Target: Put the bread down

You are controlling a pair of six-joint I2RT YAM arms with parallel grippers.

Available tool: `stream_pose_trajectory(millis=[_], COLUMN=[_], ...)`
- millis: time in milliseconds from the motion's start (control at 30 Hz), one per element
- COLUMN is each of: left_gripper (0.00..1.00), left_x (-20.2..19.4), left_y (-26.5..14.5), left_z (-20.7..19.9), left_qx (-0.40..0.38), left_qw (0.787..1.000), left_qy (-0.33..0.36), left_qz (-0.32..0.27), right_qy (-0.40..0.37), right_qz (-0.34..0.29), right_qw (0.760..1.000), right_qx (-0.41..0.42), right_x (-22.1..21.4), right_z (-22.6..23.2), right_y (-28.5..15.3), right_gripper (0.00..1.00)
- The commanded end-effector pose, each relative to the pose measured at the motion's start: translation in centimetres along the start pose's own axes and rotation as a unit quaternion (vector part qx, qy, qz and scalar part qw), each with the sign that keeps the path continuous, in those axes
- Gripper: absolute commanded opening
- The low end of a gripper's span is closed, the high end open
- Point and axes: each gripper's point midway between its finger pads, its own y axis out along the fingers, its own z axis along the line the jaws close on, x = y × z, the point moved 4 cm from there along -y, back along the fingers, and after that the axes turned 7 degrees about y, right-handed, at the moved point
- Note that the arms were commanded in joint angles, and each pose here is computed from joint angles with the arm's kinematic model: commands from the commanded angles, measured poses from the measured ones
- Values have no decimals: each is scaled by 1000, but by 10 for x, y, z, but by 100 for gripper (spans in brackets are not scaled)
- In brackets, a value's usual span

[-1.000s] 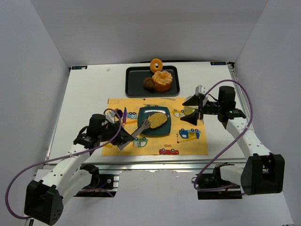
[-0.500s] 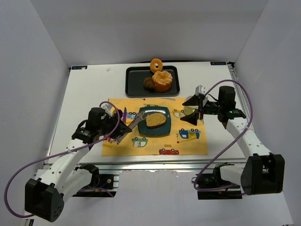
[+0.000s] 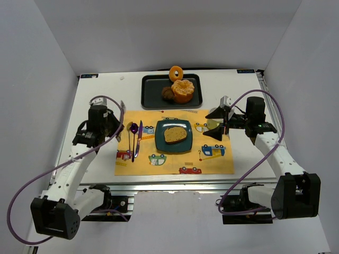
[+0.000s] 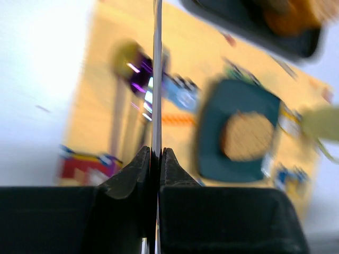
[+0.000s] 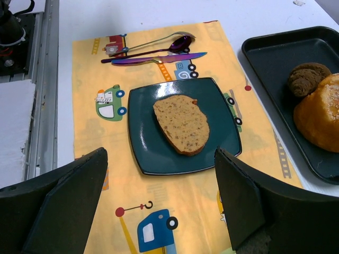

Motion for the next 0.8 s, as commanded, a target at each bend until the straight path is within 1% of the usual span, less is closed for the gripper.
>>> stream_pose_trajectory(millis=[0, 33, 67, 133, 167, 200, 233, 267, 300, 367, 467, 500, 600, 633, 667, 700, 767], left_gripper=[0, 0, 0, 0, 0, 0, 0, 0, 0, 0, 15, 25, 35, 57, 69, 76, 86], left_x=[35, 33, 37, 40, 32, 28, 28, 19, 17, 15, 14, 10, 1, -5, -6, -9, -11], left_y=[11, 23, 33, 50, 68, 78, 87, 101, 107, 116, 119, 121, 121, 120, 119, 117, 111], left_z=[45, 58, 65, 86, 102, 107, 110, 117, 120, 140, 156, 160, 168, 169, 170, 170, 170], left_qx=[114, 134, 141, 165, 179, 169, 160, 157, 151, 161, 167, 169, 170, 170, 169, 168, 171], left_qw=[989, 983, 979, 971, 968, 968, 964, 962, 962, 963, 967, 967, 970, 970, 970, 971, 971], left_qy=[78, 121, 137, 171, 175, 184, 209, 216, 220, 208, 182, 175, 152, 148, 145, 143, 139], left_qz=[-58, -40, -44, -32, 1, 17, 26, 51, 57, 65, 63, 69, 83, 91, 94, 96, 91], right_qy=[-18, -19, -23, -26, -30, -36, -41, -42, -51, -54, -60, -57, -56, -49, -49, -39, -4], right_qz=[-10, -11, -12, -14, -14, -15, -15, -12, -11, -8, -1, 2, 11, 15, 16, 19, 29], right_qw=[1000, 1000, 1000, 999, 999, 999, 999, 999, 999, 998, 998, 998, 998, 999, 999, 999, 999], right_qx=[10, 11, 11, 13, 12, 12, 10, 9, 8, 6, 2, 2, -2, -4, -5, -5, -22], right_x=[8, 8, 9, 11, 11, 13, 14, 13, 14, 14, 12, 10, 9, 7, 10, 9, 8], right_z=[1, 1, 1, 2, 2, 3, 3, 4, 4, 5, 5, 5, 3, 2, 1, -1, -5], right_y=[-2, -1, -1, -2, -2, -2, -3, -4, -4, -5, -6, -6, -6, -7, -7, -7, -6], right_gripper=[86, 86, 86, 86, 86, 86, 86, 86, 86, 86, 86, 86, 87, 89, 89, 89, 89])
